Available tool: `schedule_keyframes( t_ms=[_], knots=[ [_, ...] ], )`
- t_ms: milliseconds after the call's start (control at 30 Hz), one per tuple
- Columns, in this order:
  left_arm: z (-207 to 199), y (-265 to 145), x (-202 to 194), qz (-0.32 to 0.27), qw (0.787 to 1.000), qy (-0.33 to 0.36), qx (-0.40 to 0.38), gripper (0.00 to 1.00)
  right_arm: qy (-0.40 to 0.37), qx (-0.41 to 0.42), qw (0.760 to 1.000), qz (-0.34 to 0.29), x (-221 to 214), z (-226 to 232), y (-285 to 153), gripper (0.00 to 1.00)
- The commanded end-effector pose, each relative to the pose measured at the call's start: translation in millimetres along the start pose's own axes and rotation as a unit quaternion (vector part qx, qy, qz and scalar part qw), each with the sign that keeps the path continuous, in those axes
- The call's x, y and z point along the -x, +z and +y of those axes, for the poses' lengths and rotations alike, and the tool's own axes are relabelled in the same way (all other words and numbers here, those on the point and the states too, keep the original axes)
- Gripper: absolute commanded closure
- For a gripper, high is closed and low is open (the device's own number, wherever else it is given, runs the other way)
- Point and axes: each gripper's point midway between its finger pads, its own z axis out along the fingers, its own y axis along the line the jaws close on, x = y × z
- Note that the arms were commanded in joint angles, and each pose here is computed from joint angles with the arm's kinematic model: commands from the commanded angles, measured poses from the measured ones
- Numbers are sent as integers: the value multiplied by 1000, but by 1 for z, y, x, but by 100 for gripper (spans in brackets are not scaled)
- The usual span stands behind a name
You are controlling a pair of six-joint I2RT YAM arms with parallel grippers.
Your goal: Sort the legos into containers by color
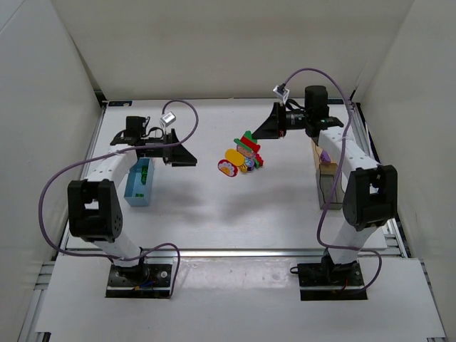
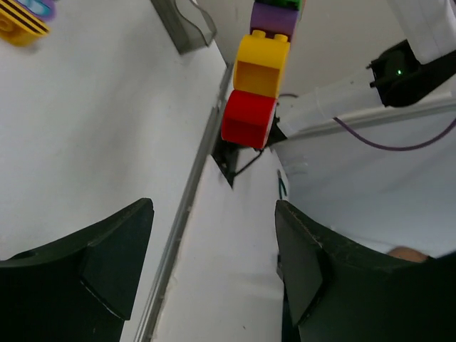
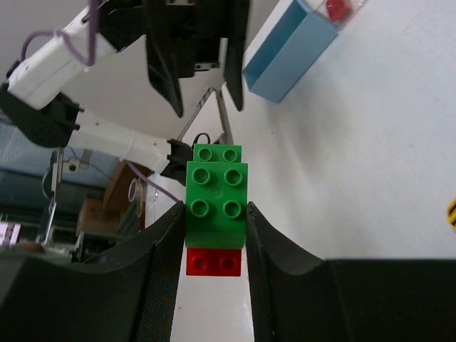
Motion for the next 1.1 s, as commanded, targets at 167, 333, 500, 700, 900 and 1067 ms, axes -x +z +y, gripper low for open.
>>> schedule_keyframes(
  t_ms=[167,333,500,700,900,1067],
  knots=[
    [-47,19,-8,44,987,77,-130,19,-35,49,998,29,4,31,22,100],
    [-56,24,-9,44,987,70,-141,19,-43,52,997,28,7,31,25,100],
    [-51,27,-10,38,984,105,-142,19,-45,55,997,31,7,33,29,100],
    [-52,35,-17,47,981,118,-150,19,-48,56,997,31,9,34,31,100],
    [-59,39,-17,53,978,130,-155,20,-49,60,996,37,5,36,37,100],
    [-62,40,-17,55,977,130,-157,20,-48,60,996,38,6,32,39,100]
  ],
)
